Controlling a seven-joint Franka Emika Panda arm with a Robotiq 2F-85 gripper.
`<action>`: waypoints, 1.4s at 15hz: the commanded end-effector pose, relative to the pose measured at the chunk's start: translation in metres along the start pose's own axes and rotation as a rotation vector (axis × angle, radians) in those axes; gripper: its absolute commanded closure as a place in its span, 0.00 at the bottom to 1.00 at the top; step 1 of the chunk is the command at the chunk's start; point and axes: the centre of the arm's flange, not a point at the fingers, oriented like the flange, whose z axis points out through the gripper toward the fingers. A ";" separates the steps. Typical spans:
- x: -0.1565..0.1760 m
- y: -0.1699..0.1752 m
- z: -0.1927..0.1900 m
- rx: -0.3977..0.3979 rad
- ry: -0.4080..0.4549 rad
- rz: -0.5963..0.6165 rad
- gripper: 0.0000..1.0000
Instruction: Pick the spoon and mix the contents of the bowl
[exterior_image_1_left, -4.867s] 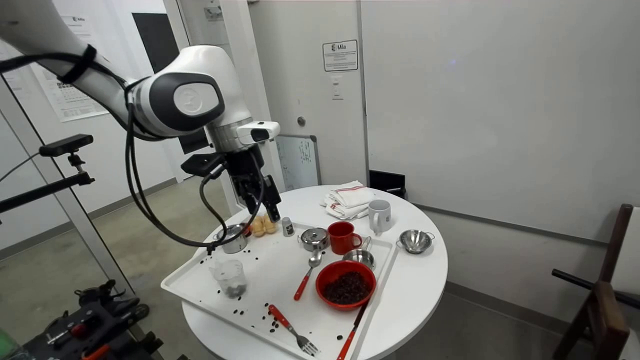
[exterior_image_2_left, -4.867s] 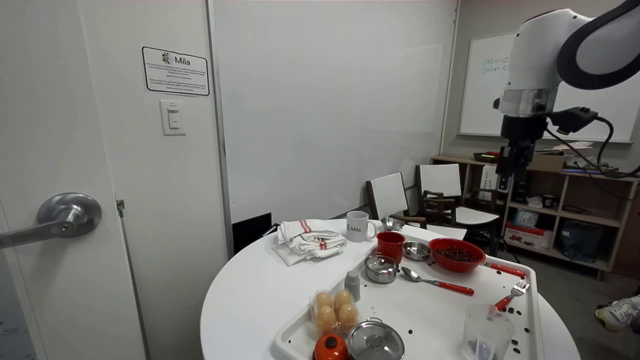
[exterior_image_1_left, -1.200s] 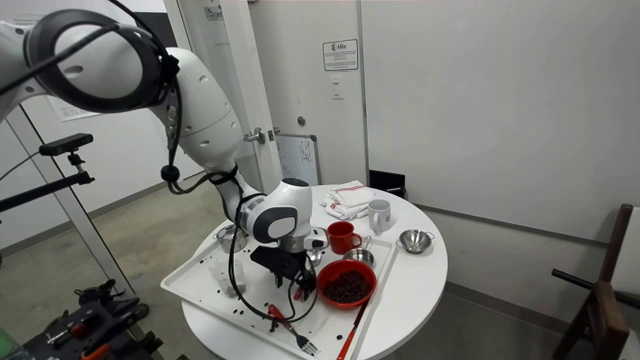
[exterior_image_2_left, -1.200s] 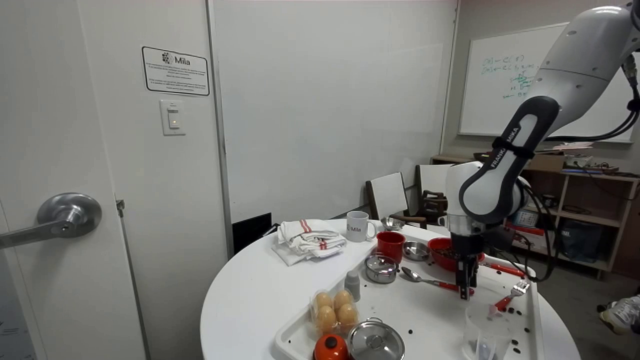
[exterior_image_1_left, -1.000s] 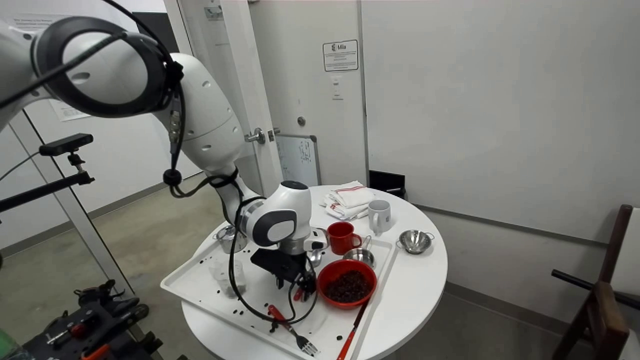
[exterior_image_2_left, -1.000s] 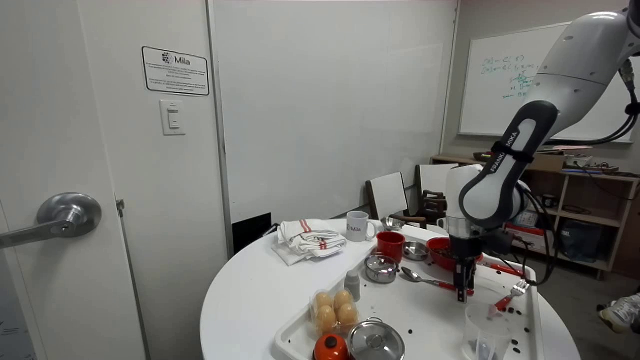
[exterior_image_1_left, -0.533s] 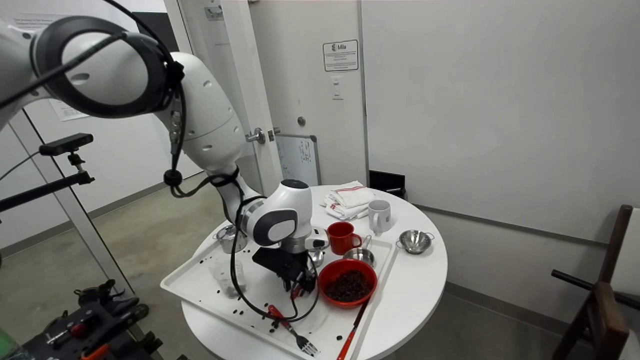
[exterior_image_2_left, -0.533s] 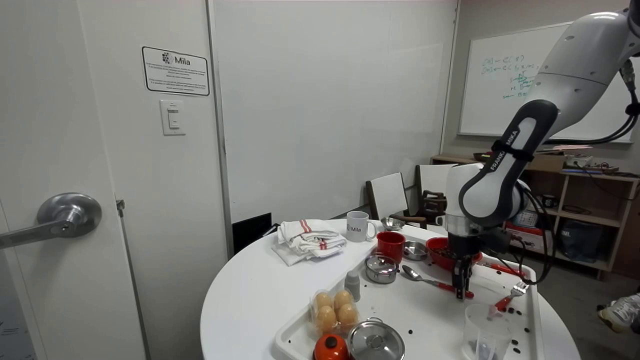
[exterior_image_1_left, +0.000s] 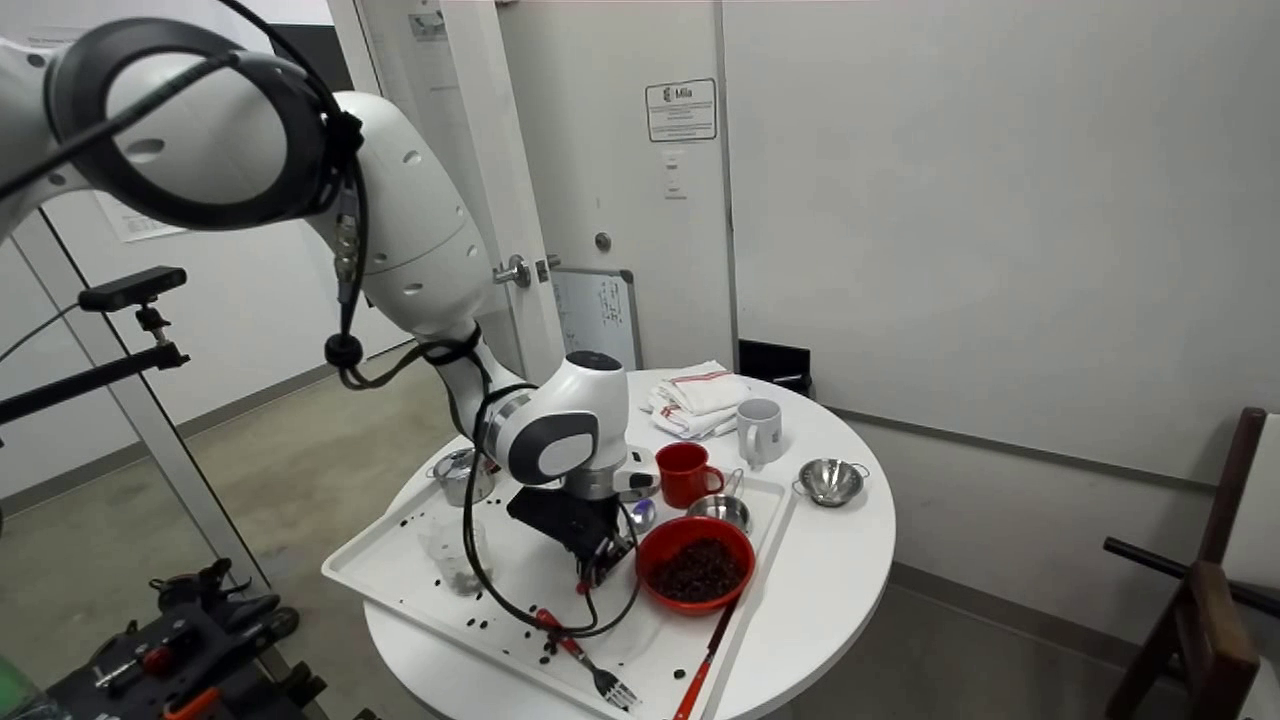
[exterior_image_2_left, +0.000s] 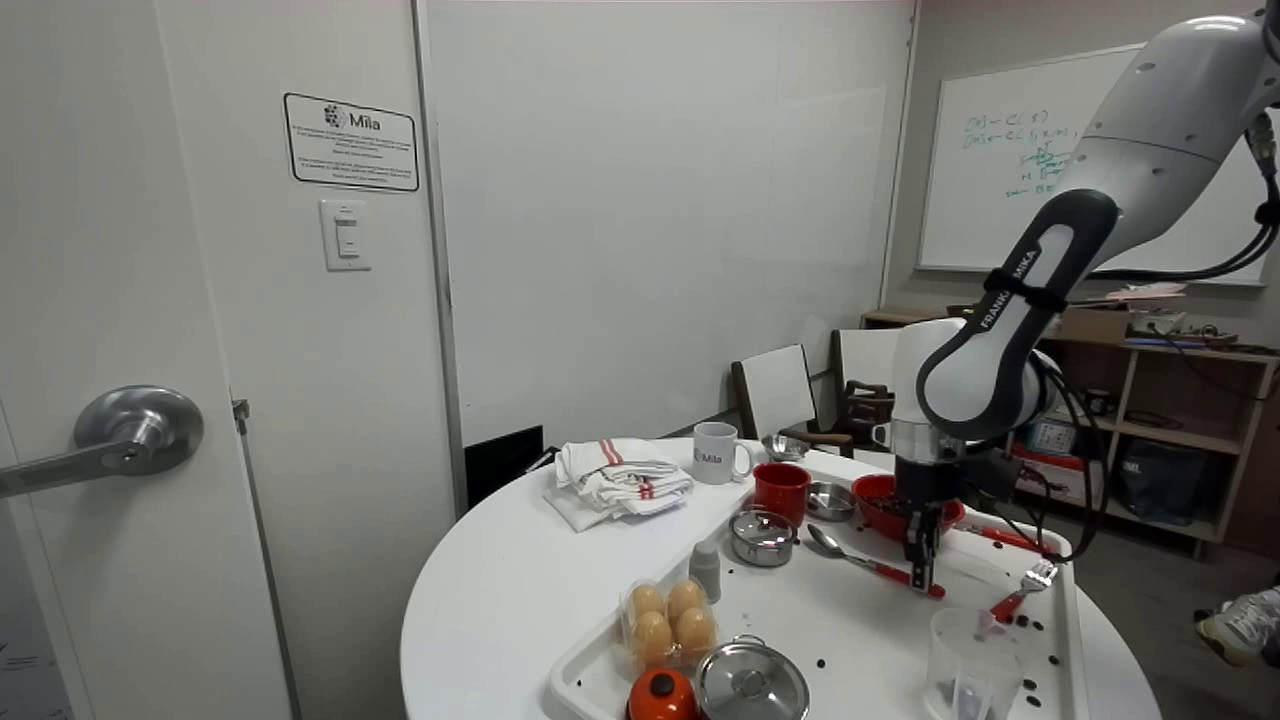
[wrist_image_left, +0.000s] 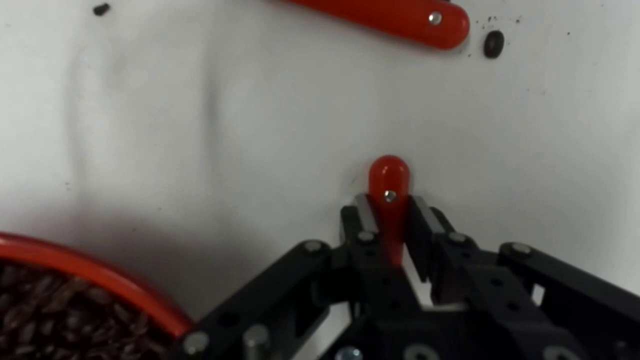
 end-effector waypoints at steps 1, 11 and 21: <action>-0.012 -0.004 -0.017 0.048 -0.012 0.015 0.92; -0.036 -0.010 -0.089 0.046 0.001 0.036 0.92; 0.019 0.016 -0.205 -0.122 -0.204 0.089 0.92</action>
